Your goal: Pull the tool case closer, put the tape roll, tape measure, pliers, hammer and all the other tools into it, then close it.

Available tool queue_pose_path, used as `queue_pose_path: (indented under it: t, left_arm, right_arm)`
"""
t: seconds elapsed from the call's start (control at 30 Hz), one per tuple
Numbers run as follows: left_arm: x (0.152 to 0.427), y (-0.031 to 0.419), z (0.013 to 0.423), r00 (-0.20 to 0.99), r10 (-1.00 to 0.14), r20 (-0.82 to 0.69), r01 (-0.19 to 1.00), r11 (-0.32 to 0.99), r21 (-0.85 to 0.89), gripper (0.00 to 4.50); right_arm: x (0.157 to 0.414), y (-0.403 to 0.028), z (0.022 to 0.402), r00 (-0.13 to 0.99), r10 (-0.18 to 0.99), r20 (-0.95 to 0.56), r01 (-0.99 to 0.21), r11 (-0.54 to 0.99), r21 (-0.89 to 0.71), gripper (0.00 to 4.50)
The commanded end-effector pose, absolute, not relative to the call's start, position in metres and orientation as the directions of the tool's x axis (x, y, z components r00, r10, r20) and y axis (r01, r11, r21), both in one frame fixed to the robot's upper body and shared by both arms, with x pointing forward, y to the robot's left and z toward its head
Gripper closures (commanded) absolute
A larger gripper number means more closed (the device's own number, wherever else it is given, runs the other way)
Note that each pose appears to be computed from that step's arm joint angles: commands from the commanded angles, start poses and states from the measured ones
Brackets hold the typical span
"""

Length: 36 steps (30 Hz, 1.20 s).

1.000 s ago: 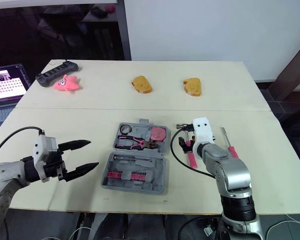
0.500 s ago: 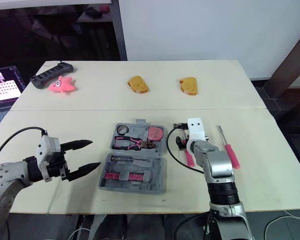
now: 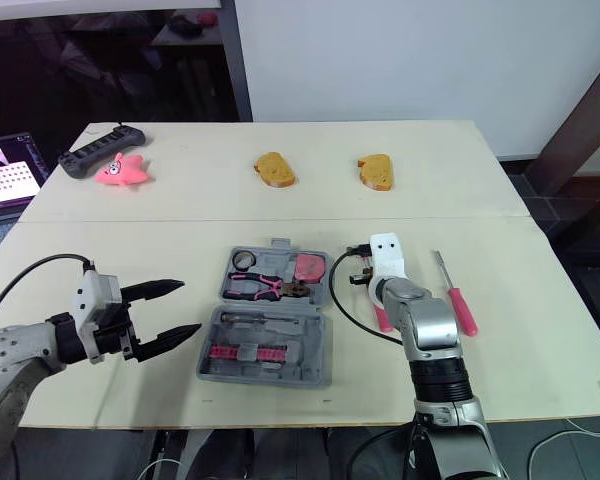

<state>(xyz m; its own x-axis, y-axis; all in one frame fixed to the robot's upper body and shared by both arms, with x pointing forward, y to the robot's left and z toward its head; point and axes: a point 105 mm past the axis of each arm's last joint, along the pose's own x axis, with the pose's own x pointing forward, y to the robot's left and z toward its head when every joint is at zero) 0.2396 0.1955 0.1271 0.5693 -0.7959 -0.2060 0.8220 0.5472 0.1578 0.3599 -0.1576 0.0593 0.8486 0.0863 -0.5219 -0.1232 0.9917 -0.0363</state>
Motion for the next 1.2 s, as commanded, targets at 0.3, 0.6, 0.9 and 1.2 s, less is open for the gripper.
queue_pose_path:
  t: [0.3,0.6,0.9,1.2]
  left_arm:
    - [0.242,0.195,0.129,0.553,-0.808,-0.201,0.832,0.527,0.171,0.0]
    - [0.243,0.193,0.127,0.528,-0.823,-0.21,0.849,0.504,0.16,0.0]
    - [0.247,0.195,0.129,0.521,-0.826,-0.214,0.853,0.494,0.169,0.0]
    - [0.246,0.194,0.128,0.529,-0.821,-0.216,0.848,0.503,0.167,0.0]
  right_arm:
    - [0.304,-0.143,0.104,0.884,0.147,-0.445,-0.155,0.988,0.018,4.32]
    - [0.252,-0.129,0.078,0.842,0.135,-0.523,-0.121,0.991,0.062,4.32]
    - [0.285,-0.132,0.116,0.929,0.165,-0.332,-0.186,0.982,-0.032,4.05]
    - [0.336,-0.144,0.089,0.901,0.159,-0.403,-0.2,0.978,-0.062,0.05]
